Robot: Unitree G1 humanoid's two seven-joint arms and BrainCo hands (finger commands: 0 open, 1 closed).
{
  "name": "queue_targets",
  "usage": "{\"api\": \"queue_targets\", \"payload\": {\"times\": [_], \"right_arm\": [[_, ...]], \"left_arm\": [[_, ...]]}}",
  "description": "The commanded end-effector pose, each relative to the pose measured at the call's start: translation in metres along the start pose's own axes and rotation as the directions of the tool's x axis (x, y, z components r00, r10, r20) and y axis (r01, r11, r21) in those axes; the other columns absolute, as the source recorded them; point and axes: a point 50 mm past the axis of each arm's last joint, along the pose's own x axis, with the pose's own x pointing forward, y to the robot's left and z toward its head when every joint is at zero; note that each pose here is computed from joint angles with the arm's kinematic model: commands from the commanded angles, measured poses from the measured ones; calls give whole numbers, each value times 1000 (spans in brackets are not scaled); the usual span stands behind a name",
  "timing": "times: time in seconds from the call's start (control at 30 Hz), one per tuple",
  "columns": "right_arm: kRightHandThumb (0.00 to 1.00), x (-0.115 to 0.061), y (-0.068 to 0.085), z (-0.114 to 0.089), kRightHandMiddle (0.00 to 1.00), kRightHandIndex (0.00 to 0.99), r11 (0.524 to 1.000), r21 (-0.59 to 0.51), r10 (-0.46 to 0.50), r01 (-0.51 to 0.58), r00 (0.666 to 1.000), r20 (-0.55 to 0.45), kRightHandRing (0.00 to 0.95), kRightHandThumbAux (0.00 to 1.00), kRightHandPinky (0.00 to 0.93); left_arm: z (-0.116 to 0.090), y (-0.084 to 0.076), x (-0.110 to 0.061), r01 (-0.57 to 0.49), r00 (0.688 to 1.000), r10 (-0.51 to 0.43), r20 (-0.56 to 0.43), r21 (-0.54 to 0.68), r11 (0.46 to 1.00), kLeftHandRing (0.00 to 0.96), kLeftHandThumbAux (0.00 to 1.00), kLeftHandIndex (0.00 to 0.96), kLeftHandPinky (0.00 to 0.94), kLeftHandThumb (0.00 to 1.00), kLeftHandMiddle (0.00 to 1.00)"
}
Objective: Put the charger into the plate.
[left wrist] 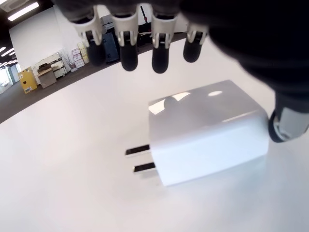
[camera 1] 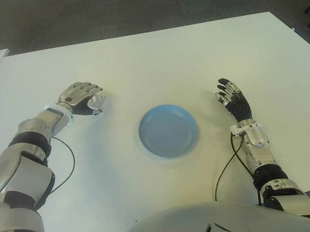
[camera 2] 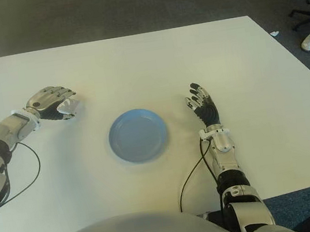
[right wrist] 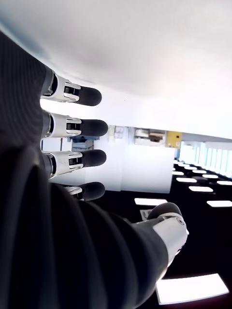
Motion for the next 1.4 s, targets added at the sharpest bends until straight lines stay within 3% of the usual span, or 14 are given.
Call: {"api": "queue_targets", "payload": {"times": [0.03, 0.4, 0.57, 0.97, 1.4], "right_arm": [[322, -59, 6, -53, 128, 126, 998, 57, 0, 16, 960, -281, 96, 660, 107], [367, -67, -2, -53, 137, 159, 990, 138, 50, -13, 962, -267, 96, 671, 102], [334, -74, 0, -40, 148, 163, 986, 157, 75, -50, 985, -153, 122, 685, 136], [273, -84, -14, -30, 124, 130, 970, 226, 97, -83, 994, -51, 106, 680, 89], [249, -99, -23, -25, 101, 121, 968, 235, 102, -94, 994, -24, 80, 666, 65]], "left_arm": [[-1, 2, 3, 29, 1000, -29, -10, -21, 999, 102, 383, 79, 96, 465, 108], [4, -3, 3, 53, 999, -53, 0, -46, 998, 105, 367, 78, 107, 477, 111], [11, -7, 5, 73, 997, -72, 13, -65, 995, 96, 363, 73, 101, 471, 103], [34, -20, 12, 73, 997, -69, 45, -114, 991, 91, 367, 68, 100, 472, 98], [53, -39, 9, 86, 995, -76, 69, -154, 984, 102, 379, 63, 114, 488, 102]]}}
